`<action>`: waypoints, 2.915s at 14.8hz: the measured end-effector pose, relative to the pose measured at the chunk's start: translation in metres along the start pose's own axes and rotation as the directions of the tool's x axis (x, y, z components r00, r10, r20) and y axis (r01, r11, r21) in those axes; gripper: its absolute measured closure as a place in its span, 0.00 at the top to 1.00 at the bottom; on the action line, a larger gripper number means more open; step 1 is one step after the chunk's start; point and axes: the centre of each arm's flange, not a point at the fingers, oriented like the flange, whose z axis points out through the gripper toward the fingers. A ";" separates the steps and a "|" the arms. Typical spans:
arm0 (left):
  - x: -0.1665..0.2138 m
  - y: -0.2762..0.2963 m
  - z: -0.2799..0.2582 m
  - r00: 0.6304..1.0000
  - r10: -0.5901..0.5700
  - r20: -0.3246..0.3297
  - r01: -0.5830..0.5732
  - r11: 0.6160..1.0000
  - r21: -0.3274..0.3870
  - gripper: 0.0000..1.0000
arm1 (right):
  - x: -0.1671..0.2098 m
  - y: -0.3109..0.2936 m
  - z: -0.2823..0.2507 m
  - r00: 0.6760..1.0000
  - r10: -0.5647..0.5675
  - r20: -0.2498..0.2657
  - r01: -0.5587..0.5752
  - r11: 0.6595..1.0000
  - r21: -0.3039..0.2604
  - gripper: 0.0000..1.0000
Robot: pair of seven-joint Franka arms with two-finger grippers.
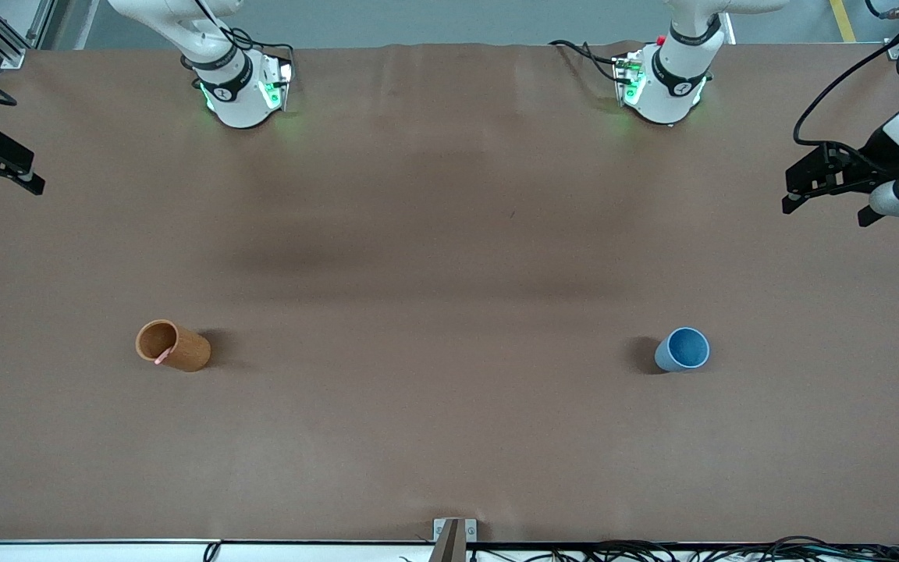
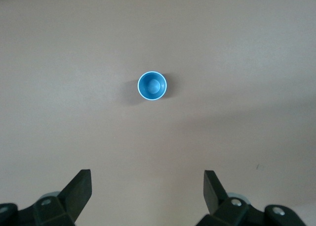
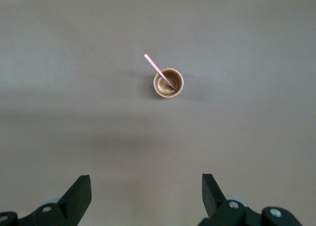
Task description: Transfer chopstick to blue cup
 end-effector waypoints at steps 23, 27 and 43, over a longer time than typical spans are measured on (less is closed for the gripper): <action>0.090 -0.048 0.335 0.995 -0.065 0.078 0.065 0.998 0.000 1.00 | 0.108 -0.033 0.178 0.999 0.021 0.044 -0.018 0.998 -0.062 0.81; 0.087 -0.047 0.383 0.995 -0.074 0.068 0.074 0.997 0.002 1.00 | 0.134 -0.042 0.266 0.982 0.157 0.103 -0.143 0.981 -0.133 0.79; 0.087 -0.029 0.389 0.988 -0.148 0.044 0.148 0.989 -0.002 0.04 | 0.163 -0.070 0.321 0.940 0.339 0.030 -0.311 0.893 -0.325 0.30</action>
